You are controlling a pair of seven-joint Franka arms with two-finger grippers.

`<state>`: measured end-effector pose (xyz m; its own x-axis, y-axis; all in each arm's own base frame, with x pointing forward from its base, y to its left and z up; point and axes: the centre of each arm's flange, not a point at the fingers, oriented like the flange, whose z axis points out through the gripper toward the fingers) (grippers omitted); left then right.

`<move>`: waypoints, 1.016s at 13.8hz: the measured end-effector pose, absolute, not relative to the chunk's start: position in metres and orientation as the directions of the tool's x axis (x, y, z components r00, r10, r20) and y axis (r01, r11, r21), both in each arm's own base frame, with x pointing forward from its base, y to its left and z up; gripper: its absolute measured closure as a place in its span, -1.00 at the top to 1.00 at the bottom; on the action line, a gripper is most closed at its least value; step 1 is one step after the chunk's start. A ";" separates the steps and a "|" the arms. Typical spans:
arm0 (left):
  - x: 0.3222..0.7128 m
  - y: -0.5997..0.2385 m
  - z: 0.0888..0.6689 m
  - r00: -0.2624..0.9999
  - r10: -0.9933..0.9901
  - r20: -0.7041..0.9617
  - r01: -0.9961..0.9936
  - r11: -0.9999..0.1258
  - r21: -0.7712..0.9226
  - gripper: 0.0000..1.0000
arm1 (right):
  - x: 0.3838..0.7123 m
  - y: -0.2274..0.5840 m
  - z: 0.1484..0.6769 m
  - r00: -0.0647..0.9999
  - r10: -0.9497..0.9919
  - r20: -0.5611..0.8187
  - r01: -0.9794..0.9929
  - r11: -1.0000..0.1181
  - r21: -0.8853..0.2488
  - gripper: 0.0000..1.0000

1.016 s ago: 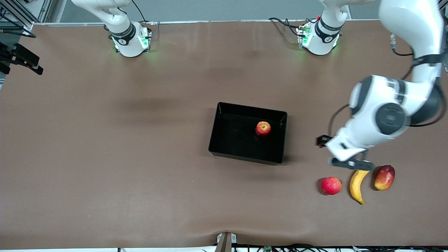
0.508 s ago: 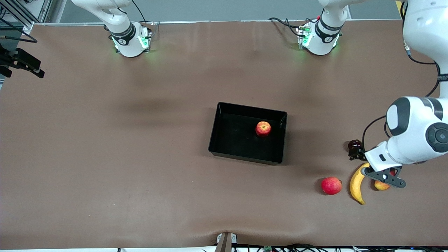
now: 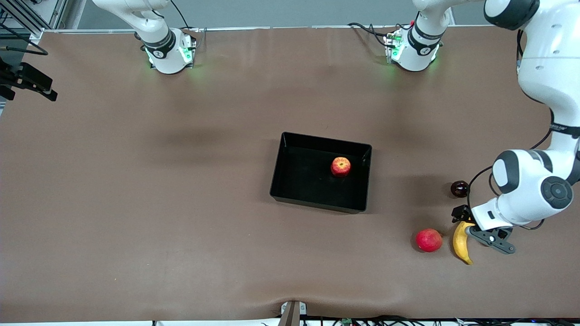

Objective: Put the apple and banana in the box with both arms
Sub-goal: 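Move the left gripper to the yellow banana and grasp it, then lift the banana with the left gripper and carry it over the box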

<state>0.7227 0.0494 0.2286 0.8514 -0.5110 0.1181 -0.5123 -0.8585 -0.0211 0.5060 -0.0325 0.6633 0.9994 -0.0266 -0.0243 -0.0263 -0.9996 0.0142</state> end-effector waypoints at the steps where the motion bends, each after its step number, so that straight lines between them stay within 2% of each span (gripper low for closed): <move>1: 0.723 0.049 0.220 0.849 -0.514 0.120 -0.516 -0.856 -0.020 0.96 | 0.506 -0.032 0.663 0.999 -0.027 -0.024 -0.026 -1.000 0.014 1.00; 2: 0.722 0.049 0.213 0.845 -0.522 0.116 -0.523 -0.852 -0.023 0.96 | 0.506 -0.032 0.663 0.999 -0.027 -0.025 -0.026 -1.000 0.014 1.00; 4: 0.722 0.049 0.207 0.829 -0.551 0.101 -0.548 -0.835 -0.053 0.61 | 0.506 -0.032 0.663 0.999 -0.027 -0.025 -0.026 -1.000 0.014 1.00; 6: 0.722 0.051 0.204 0.820 -0.564 0.098 -0.560 -0.825 -0.072 0.17 | 0.506 -0.032 0.663 0.999 -0.027 -0.025 -0.026 -1.000 0.014 1.00; 8: 0.722 0.053 0.199 0.820 -0.564 0.098 -0.559 -0.826 -0.076 0.12 | 0.506 -0.033 0.663 0.999 -0.027 -0.026 -0.026 -1.000 0.014 1.00; 10: 0.722 0.056 0.198 0.821 -0.562 0.103 -0.556 -0.827 -0.080 -0.28 | 0.506 -0.033 0.663 0.999 -0.027 -0.026 -0.026 -1.000 0.014 1.00; 14: 0.727 0.065 0.220 0.818 -0.563 0.119 -0.554 -0.826 -0.104 -0.31 | 0.507 -0.033 0.662 0.999 -0.027 -0.029 -0.026 -1.000 0.014 1.00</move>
